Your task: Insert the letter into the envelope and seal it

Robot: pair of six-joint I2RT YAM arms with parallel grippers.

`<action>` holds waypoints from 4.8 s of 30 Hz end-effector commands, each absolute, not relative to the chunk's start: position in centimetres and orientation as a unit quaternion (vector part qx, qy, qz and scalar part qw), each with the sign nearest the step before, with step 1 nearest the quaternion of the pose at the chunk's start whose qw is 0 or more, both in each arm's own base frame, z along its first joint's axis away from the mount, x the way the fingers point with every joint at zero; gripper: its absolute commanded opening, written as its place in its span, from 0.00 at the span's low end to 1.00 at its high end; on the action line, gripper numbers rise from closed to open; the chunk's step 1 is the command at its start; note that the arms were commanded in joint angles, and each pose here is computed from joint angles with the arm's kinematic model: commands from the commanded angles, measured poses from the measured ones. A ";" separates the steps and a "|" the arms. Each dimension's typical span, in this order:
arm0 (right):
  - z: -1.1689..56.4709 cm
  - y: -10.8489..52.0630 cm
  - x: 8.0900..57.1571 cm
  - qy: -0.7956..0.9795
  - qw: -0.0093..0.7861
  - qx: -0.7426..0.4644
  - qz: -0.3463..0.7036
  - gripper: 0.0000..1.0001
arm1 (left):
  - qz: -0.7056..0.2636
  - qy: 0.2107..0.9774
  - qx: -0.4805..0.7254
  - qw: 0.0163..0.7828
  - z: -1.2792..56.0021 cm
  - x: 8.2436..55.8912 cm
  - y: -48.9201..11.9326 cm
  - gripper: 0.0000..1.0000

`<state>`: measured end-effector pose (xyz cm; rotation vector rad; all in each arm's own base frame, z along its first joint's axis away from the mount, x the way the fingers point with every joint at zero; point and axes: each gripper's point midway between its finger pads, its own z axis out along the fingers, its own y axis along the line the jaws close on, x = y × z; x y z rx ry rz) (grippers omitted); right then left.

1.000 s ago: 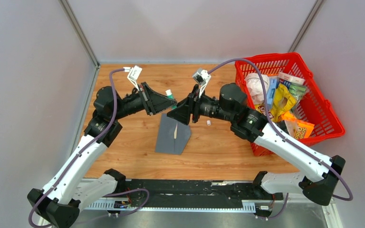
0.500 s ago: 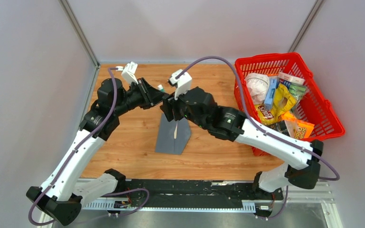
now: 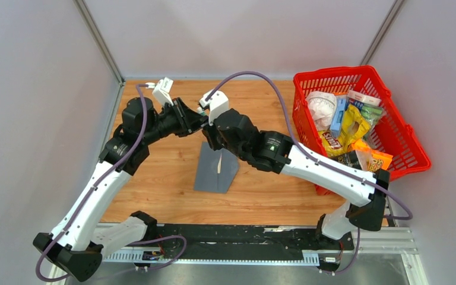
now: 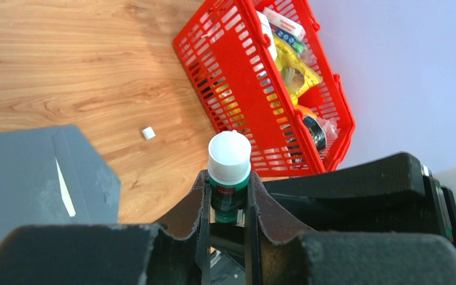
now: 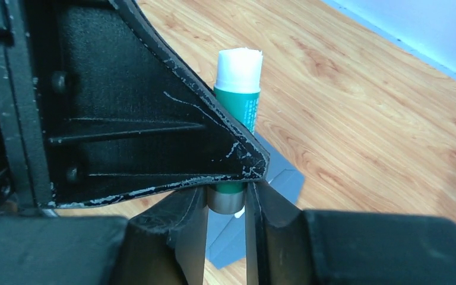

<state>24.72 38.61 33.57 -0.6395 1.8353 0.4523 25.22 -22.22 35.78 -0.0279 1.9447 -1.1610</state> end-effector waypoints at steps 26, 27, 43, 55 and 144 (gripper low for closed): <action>40.8 34.0 20.8 0.695 0.549 -0.259 0.386 0.67 | -0.499 0.715 0.106 0.478 42.0 22.3 -22.8 0.00; 40.3 33.6 21.8 0.711 0.564 -0.243 0.343 0.68 | -0.480 0.739 0.079 0.466 40.6 23.2 -22.4 0.00; 38.5 35.8 25.7 0.749 0.599 -0.255 0.119 0.62 | -0.481 0.757 0.024 0.441 40.0 24.7 -22.7 0.00; 41.5 36.9 21.0 0.697 0.564 -0.312 0.315 0.22 | -0.494 0.736 0.054 0.459 40.4 23.4 -22.5 0.00; 42.0 38.3 11.1 0.582 0.390 -0.396 0.593 0.19 | -0.602 0.616 0.239 0.448 43.4 16.5 -24.6 0.00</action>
